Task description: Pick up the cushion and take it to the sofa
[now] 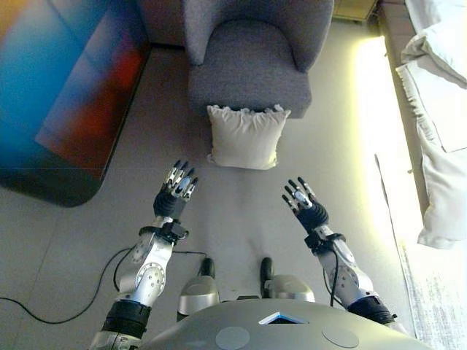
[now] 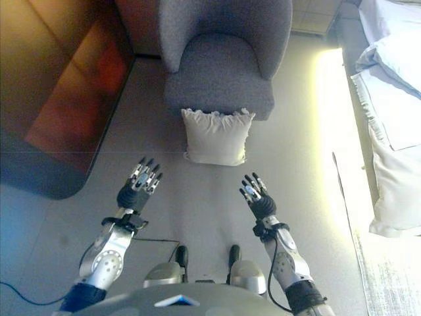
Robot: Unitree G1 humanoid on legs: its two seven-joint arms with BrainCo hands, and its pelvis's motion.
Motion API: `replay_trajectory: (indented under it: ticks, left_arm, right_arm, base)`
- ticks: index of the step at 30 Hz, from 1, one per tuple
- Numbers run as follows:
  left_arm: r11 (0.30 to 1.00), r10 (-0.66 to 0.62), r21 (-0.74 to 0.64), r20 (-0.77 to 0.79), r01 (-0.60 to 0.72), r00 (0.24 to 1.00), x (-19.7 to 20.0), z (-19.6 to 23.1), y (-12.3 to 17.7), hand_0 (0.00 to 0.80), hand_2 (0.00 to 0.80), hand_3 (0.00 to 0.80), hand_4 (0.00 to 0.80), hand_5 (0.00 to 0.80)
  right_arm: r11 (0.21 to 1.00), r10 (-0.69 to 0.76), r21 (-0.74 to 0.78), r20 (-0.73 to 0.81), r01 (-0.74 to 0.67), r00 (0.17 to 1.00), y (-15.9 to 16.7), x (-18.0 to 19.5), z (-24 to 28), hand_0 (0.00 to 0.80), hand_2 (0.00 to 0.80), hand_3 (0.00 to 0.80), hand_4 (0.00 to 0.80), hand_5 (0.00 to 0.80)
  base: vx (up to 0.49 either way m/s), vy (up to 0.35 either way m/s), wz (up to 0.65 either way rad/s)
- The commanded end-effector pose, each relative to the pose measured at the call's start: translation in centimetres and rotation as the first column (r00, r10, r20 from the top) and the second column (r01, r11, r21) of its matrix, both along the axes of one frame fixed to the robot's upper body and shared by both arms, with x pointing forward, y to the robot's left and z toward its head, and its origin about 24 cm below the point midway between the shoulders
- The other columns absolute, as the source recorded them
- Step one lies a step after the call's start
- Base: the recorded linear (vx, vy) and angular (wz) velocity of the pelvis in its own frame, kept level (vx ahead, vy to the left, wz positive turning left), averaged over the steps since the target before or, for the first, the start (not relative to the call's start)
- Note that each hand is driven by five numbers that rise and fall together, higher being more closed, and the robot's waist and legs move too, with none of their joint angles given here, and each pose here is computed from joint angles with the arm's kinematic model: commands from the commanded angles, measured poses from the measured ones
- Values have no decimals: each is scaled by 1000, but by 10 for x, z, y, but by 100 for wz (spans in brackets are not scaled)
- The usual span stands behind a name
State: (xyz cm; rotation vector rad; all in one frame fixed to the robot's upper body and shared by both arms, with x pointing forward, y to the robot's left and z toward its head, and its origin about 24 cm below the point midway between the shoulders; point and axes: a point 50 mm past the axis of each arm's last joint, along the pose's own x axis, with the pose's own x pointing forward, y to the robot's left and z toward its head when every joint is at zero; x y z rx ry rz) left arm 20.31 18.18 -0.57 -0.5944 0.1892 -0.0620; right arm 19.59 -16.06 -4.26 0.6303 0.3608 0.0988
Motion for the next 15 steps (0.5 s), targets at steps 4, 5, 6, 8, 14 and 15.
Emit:
replay_trajectory:
  ticks: [4, 5, 6, 8, 14, 15]
  left_arm:
    - [999, 0, 43, 114, -5, 994, 2, 19, 6, 0, 0, 0, 0, 0]
    - [999, 1, 43, 113, -6, 994, 1, 19, 6, 0, 0, 0, 0, 0]
    - [999, 3, 43, 113, -8, 994, 0, 18, 7, 0, 0, 0, 0, 0]
    - [999, 13, 38, 112, -17, 994, -2, 18, 8, 0, 0, 0, 0, 0]
    - [999, 0, 35, 103, -4, 995, -2, 18, 9, 0, 0, 0, 0, 0]
    - [999, -4, 35, 105, 0, 995, -2, 18, 9, 0, 0, 0, 0, 0]
  right_arm:
    - [999, 13, 37, 114, -17, 993, 4, 7, 22, 0, 0, 0, 0, 0]
    - [999, 19, 35, 113, -23, 993, 5, 7, 22, 0, 0, 0, 0, 0]
    - [999, 24, 35, 110, -27, 994, 4, 7, 22, 0, 0, 0, 0, 0]
    - [999, 32, 35, 102, -35, 994, 3, 6, 21, 0, 0, 0, 0, 0]
    - [999, 12, 38, 98, -16, 995, -1, 5, 19, 0, 0, 0, 0, 0]
    - [999, 11, 36, 105, -15, 994, 1, 6, 20, 0, 0, 0, 0, 0]
  base:
    - [1, 8, -2]
    - [0, 17, -8]
    - [6, 21, -10]
    - [24, 32, -11]
    - [50, 100, -9]
    - [37, 134, 3]
